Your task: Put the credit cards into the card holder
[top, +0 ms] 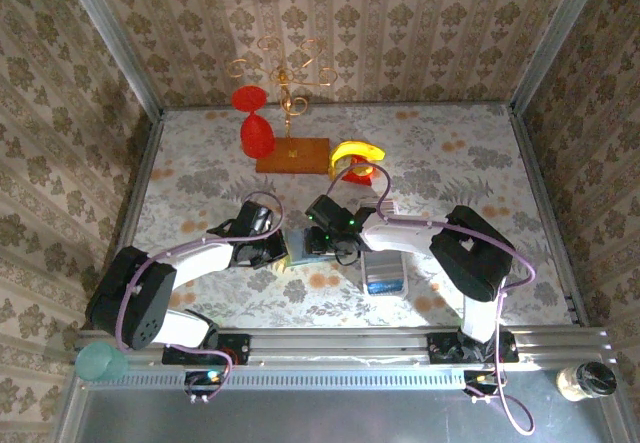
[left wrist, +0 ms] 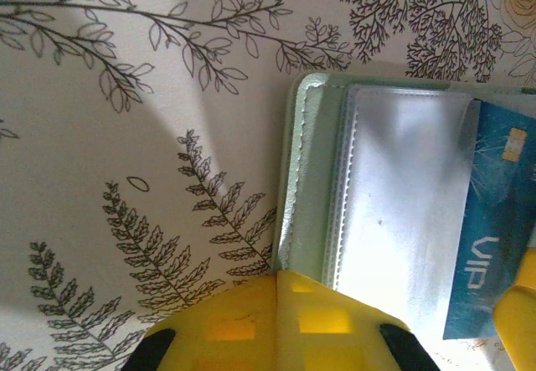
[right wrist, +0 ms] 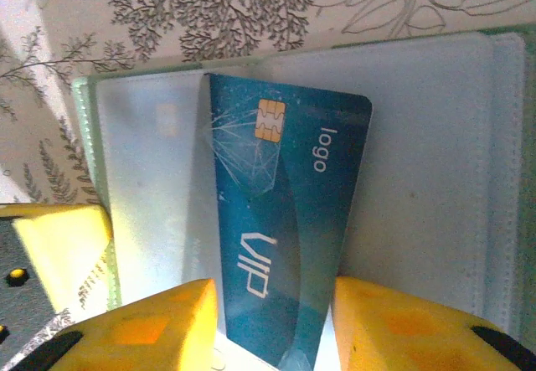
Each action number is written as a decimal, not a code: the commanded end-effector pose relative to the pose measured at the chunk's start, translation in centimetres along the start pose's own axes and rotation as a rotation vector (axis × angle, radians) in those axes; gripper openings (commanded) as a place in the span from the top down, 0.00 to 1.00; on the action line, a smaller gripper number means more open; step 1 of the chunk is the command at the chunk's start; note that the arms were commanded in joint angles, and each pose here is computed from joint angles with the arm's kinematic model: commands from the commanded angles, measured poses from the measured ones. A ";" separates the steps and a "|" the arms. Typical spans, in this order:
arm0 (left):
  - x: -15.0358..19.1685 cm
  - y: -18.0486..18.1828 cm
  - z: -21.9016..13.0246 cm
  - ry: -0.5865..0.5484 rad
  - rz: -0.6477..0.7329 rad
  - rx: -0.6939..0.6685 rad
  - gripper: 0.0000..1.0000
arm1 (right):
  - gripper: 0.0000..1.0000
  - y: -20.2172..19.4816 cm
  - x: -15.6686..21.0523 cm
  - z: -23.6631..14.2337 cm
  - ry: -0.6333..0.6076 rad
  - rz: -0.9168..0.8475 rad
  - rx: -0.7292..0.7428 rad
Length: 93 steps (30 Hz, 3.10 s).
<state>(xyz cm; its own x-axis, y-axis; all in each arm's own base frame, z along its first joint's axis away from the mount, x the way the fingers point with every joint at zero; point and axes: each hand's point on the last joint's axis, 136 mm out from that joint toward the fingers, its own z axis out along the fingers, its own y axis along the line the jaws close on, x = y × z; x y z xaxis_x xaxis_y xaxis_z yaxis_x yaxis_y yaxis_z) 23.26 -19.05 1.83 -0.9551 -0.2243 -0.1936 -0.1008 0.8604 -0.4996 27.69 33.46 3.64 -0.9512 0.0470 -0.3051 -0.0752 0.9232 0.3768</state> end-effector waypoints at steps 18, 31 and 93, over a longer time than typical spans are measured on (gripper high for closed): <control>2.3 1.0 1.1 0.081 0.019 -0.032 1.00 | 0.60 -0.4 -2.3 0.4 -0.040 0.011 0.043; 3.2 1.6 1.3 0.102 0.024 -0.044 1.00 | 0.73 -0.1 -2.8 1.1 -0.039 0.003 0.028; 2.6 1.4 0.7 0.148 0.091 -0.016 1.00 | 0.58 -3.2 0.5 -2.6 -0.023 0.107 0.125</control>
<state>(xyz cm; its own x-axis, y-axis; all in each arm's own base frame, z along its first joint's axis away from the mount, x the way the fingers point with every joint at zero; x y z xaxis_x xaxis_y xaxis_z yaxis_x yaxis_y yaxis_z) 23.37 -19.37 1.84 -0.9707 -0.1255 -0.2050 -0.0064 0.8662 -0.4996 27.30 30.93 5.01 -0.9490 0.1173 -0.2928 0.0132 0.9423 0.3345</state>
